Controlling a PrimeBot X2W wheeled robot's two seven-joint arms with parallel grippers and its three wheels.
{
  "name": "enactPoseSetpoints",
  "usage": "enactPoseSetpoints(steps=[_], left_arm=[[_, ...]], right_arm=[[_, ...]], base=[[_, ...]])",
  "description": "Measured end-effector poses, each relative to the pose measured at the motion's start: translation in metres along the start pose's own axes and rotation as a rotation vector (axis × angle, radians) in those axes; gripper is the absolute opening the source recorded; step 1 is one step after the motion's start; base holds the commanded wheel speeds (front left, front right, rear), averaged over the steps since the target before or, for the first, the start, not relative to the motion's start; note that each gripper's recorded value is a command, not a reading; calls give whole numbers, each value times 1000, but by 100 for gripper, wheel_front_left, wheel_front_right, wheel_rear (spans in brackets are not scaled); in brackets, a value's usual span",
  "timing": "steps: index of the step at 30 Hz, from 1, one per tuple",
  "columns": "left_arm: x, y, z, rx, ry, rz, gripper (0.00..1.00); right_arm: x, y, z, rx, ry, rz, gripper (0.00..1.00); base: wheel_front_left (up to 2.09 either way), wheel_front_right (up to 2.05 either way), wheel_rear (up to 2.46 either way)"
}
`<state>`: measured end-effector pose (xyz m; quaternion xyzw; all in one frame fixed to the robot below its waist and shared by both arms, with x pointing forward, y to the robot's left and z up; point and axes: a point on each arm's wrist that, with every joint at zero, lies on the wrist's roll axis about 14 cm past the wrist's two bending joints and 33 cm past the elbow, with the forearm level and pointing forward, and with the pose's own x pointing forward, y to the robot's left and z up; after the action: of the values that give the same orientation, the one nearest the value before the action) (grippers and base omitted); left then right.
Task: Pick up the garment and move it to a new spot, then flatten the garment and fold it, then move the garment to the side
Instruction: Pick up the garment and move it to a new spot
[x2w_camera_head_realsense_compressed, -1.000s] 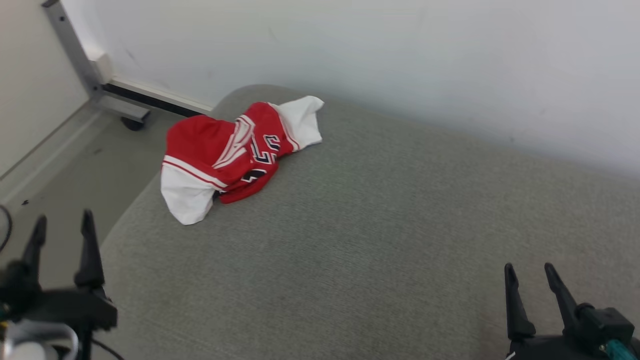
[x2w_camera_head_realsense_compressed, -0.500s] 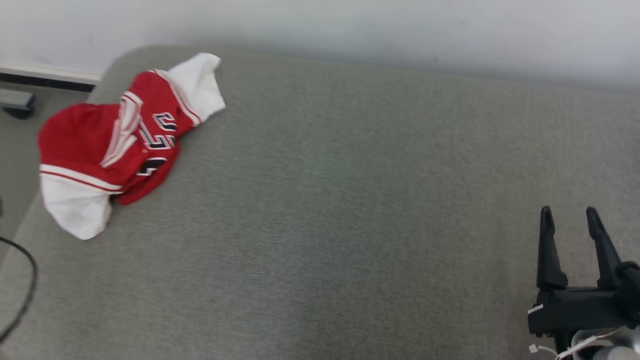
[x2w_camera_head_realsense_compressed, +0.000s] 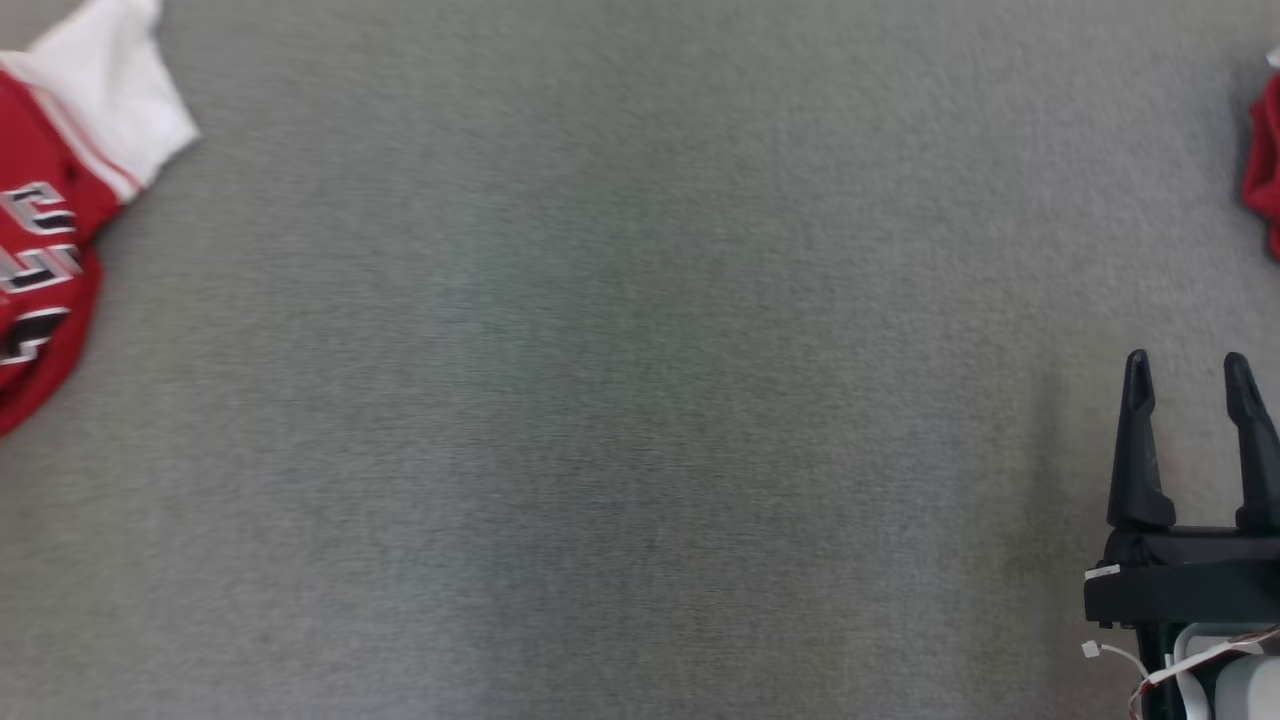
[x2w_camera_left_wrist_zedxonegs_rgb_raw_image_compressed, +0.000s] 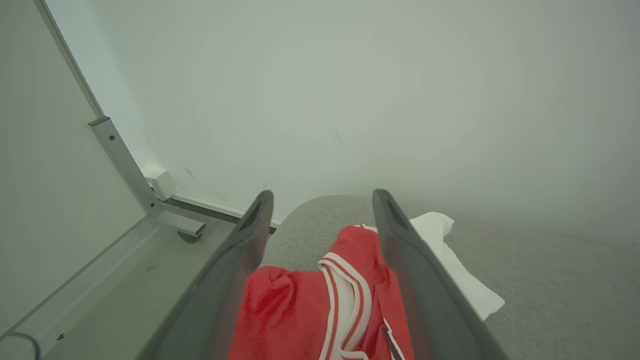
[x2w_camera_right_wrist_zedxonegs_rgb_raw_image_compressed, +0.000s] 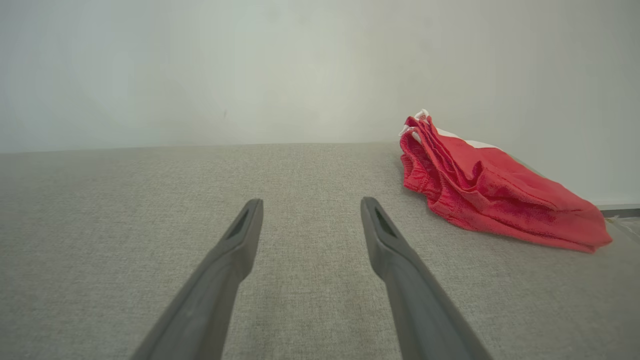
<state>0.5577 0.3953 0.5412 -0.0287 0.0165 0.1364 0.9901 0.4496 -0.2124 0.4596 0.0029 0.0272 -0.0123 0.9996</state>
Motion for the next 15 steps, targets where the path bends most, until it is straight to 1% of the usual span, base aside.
enactPoseSetpoints(steps=[5, 6, 7, 8, 9, 10, 13, 15], left_arm=[[14, -17, -63, -31, 207, -14, 100], [16, -19, -72, -41, 242, -10, 100], [16, -19, -72, -41, 242, -10, 100], [17, -20, -92, -41, 325, -4, 100], [16, -20, -102, -50, 369, 2, 100], [16, -20, -102, -50, 369, 2, 100], [12, -27, -127, -75, 494, 1, 100], [8, -29, -137, -68, 557, 0, 100]], right_arm=[[-5, -18, -8, -26, 32, -47, 100], [-5, -20, -8, -32, 36, -52, 100], [-5, -20, -8, -32, 36, -52, 100], [-6, -24, -9, -40, 42, -62, 100], [-6, -25, -9, -45, 43, -66, 100], [-6, -25, -9, -45, 43, -66, 100], [-6, -29, -9, -55, 47, -75, 100], [-7, -30, -8, -59, 46, -78, 100]], base=[[0, 0, 0], [0, 0, 0], [0, 0, 0], [0, 0, 0], [0, 0, 0], [0, 0, 0], [0, 0, 0], [0, 0, 0]])
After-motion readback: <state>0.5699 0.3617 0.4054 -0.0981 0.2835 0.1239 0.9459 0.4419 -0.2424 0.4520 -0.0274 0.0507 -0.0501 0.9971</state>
